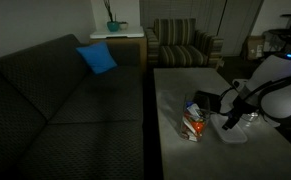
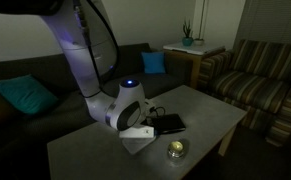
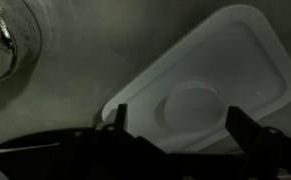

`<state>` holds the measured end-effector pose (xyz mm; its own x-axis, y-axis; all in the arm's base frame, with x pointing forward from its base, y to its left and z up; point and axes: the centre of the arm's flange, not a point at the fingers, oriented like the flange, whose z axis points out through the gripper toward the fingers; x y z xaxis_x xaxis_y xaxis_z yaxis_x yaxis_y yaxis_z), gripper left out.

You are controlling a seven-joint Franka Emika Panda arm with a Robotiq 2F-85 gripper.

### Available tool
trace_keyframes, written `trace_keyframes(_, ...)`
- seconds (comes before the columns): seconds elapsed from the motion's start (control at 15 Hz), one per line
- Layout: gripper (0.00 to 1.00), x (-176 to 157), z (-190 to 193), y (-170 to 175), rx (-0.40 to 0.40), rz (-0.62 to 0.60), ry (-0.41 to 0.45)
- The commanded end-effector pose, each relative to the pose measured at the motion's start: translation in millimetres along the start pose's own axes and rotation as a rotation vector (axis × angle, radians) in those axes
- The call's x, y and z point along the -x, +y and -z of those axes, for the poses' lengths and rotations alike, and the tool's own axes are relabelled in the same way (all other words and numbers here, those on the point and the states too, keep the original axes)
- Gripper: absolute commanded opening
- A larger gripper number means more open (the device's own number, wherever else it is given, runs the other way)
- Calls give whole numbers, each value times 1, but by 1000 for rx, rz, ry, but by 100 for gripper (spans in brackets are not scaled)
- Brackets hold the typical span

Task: Place the lid on the clear container and push the button

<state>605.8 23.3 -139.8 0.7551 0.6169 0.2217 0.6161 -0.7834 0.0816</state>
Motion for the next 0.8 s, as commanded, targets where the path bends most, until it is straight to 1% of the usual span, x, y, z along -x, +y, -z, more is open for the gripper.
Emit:
trace_keyframes(0.0, 100, -1, 18, -10, 11, 11, -9)
trace_keyframes(0.47, 100, 4, 6, -5, 20, -6, -58)
trace_keyframes(0.6, 100, 7, 2, -4, 6, -14, -64)
trace_keyframes(0.73, 100, 8, 0, -6, -27, -20, -65)
